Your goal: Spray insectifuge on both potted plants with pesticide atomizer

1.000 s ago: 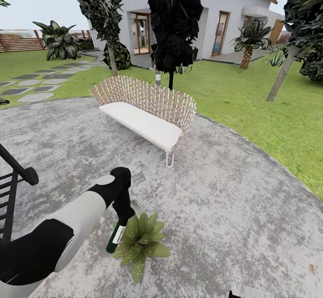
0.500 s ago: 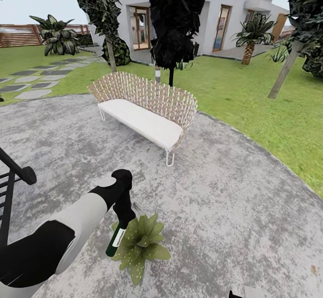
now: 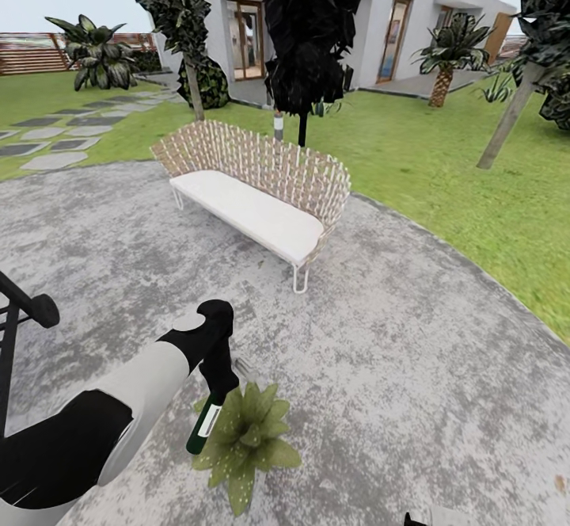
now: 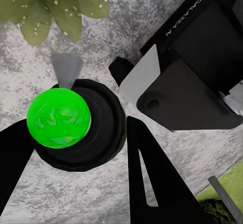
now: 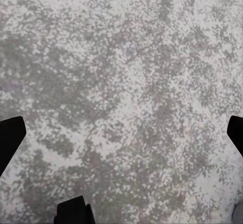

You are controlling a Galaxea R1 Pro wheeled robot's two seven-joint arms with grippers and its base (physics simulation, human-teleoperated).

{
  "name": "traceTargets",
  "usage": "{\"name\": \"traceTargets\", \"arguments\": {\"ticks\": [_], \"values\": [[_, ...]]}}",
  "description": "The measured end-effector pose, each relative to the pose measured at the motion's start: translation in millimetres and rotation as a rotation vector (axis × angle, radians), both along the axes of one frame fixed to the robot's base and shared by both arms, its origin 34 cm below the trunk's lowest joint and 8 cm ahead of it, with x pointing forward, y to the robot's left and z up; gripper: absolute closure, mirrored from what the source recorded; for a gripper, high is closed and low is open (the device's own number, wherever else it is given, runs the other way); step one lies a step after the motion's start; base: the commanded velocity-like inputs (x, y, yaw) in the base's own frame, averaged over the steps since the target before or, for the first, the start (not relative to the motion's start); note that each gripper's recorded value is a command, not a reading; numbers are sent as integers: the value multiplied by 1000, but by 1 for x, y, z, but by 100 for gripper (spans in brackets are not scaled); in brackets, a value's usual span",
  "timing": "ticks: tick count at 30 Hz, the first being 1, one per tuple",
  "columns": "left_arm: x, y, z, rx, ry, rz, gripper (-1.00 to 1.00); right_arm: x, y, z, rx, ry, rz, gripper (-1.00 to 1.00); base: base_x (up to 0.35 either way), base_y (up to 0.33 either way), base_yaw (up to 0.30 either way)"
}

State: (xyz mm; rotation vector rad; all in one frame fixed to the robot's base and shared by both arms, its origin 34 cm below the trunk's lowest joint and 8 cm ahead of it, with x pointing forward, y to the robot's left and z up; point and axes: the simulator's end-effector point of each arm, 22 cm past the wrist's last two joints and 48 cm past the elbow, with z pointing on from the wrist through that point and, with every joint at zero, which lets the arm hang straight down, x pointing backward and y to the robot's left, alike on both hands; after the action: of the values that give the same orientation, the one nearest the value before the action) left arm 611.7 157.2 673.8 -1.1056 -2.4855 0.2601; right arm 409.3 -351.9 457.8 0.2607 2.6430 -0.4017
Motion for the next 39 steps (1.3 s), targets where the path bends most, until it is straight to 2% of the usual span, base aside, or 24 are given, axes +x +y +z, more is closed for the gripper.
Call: {"name": "traceTargets", "arguments": {"ticks": [9,18,39], "values": [[-2,0,-7,0,15,-2,100,-5,0,-4,1,15,0,-100,20,0,0],[-5,0,-14,-1,30,0,100,-11,1,-8,1,29,0,-100,203,0,0],[-23,2,-36,3,84,-2,100,-24,2,-17,5,64,3,-100,5,0,0]]}}
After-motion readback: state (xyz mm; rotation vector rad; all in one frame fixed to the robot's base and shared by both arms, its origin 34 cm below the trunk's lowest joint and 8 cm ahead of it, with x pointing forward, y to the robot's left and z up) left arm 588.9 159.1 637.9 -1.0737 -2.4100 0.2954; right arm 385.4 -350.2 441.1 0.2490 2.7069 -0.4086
